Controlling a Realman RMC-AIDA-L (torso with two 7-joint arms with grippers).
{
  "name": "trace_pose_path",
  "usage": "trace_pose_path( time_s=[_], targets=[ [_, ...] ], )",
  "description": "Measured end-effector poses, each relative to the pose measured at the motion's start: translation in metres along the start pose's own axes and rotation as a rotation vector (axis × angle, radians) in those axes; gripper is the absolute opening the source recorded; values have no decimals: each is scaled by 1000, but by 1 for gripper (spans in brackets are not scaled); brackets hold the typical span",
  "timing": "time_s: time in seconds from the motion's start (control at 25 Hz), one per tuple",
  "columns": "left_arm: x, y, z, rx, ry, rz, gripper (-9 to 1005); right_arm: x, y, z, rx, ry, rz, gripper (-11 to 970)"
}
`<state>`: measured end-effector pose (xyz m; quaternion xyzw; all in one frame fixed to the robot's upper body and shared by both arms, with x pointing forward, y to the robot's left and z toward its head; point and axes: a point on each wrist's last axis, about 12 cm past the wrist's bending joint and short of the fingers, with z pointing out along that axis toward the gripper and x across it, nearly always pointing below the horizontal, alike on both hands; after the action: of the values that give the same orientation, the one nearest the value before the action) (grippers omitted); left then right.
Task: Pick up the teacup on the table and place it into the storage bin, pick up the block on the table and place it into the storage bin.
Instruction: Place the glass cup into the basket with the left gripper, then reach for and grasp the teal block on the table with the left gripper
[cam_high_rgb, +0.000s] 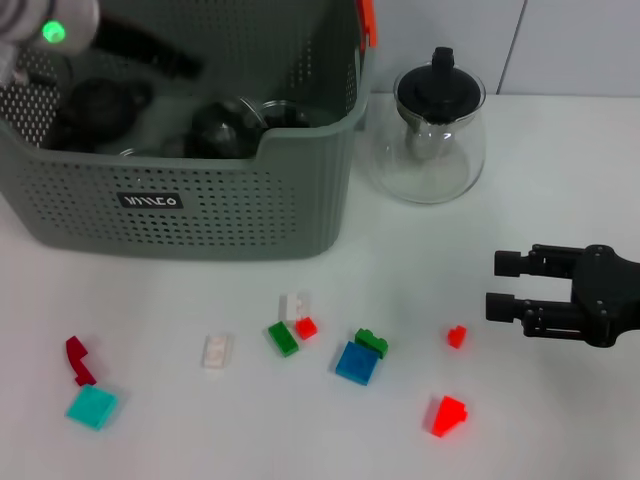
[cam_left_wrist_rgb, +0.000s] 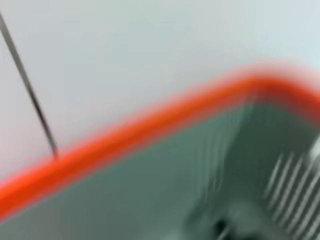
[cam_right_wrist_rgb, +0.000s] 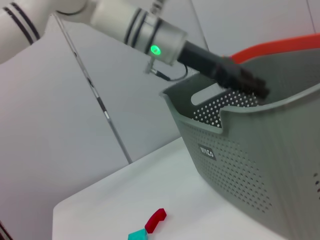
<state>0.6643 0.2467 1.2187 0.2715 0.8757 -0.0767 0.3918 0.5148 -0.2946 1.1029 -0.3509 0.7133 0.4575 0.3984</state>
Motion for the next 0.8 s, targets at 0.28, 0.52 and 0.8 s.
trace_pose_path(
  time_s=[0.28,0.52,0.8],
  targets=[
    [22,29,-78,312,-451,-240,599,0,0,-1,2,0,0,733],
    [99,35,-126,618,-828,-278,829,1,0,-1,3,-1,2,733],
    [187,14,-129,460,-623,-160,818,-2,-1,-1,2,-2,-4,733]
  ],
)
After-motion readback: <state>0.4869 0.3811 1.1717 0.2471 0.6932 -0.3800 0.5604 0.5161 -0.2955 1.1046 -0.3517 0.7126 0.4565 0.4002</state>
